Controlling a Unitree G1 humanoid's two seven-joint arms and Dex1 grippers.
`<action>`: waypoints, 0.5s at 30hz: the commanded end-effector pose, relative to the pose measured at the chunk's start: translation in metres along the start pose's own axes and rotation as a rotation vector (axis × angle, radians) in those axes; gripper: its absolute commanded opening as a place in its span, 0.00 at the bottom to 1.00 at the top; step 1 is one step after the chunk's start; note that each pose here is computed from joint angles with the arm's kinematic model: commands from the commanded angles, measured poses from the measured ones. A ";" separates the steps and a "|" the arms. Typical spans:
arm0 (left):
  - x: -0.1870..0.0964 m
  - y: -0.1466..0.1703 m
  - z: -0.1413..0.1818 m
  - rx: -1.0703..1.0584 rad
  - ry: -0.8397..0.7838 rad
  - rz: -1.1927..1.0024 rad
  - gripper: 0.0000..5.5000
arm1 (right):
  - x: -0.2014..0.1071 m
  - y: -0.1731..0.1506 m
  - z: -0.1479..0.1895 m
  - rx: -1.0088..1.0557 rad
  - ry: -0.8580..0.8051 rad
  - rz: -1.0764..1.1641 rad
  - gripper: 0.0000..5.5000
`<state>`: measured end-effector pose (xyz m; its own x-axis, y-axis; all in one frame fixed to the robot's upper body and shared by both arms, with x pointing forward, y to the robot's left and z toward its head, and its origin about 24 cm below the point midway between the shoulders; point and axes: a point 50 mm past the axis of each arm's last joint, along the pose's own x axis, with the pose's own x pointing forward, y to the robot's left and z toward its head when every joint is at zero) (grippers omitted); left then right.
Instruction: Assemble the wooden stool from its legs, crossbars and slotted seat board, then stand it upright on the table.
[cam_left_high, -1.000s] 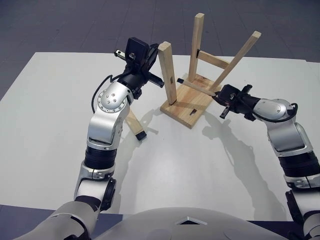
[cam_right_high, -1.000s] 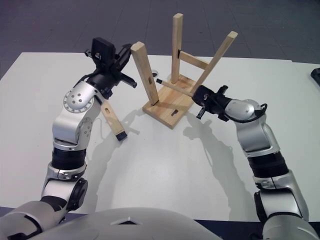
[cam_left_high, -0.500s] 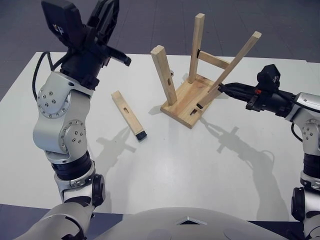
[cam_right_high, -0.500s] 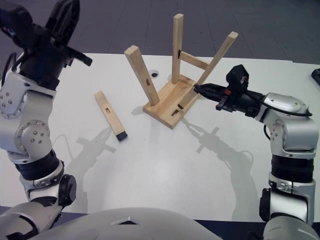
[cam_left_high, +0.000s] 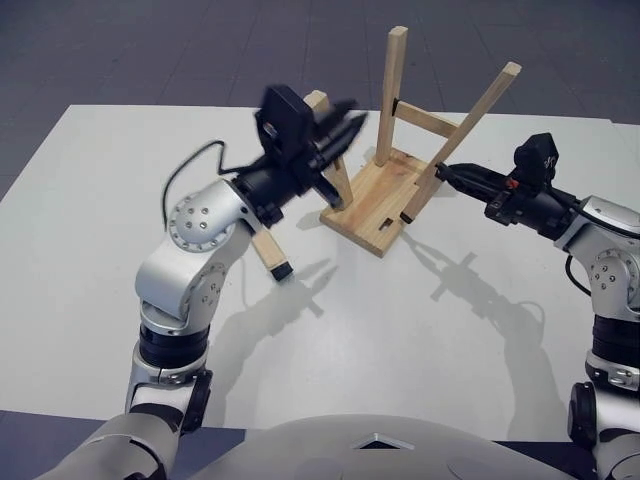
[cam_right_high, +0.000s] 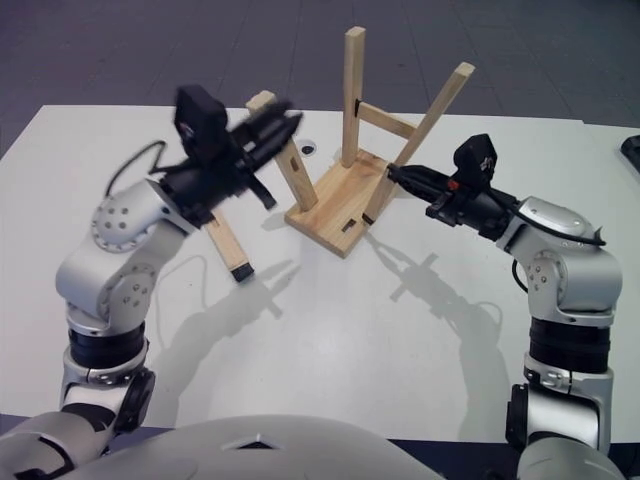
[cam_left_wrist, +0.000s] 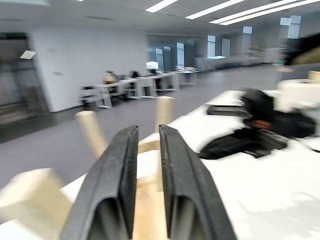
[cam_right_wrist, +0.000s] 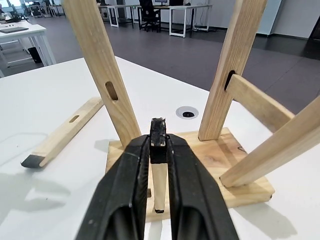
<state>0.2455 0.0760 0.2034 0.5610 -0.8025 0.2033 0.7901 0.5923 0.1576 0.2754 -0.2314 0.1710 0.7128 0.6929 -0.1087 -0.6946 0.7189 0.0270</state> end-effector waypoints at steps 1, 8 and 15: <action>0.008 -0.014 -0.010 -0.003 0.053 -0.077 0.17 | 0.003 0.004 0.036 -0.032 -0.145 0.009 0.07; 0.033 -0.001 -0.030 0.223 0.149 0.007 0.38 | 0.005 0.012 0.062 -0.043 -0.258 0.027 0.07; 0.050 0.001 -0.046 0.409 0.177 0.027 0.57 | 0.006 0.018 0.069 -0.026 -0.291 0.053 0.07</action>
<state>0.2805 0.0374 0.1723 0.6361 -0.7693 0.0597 0.6582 0.5813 0.4784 0.2759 -0.2143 0.2315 0.6866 0.7091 0.1607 -0.7200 0.6939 0.0143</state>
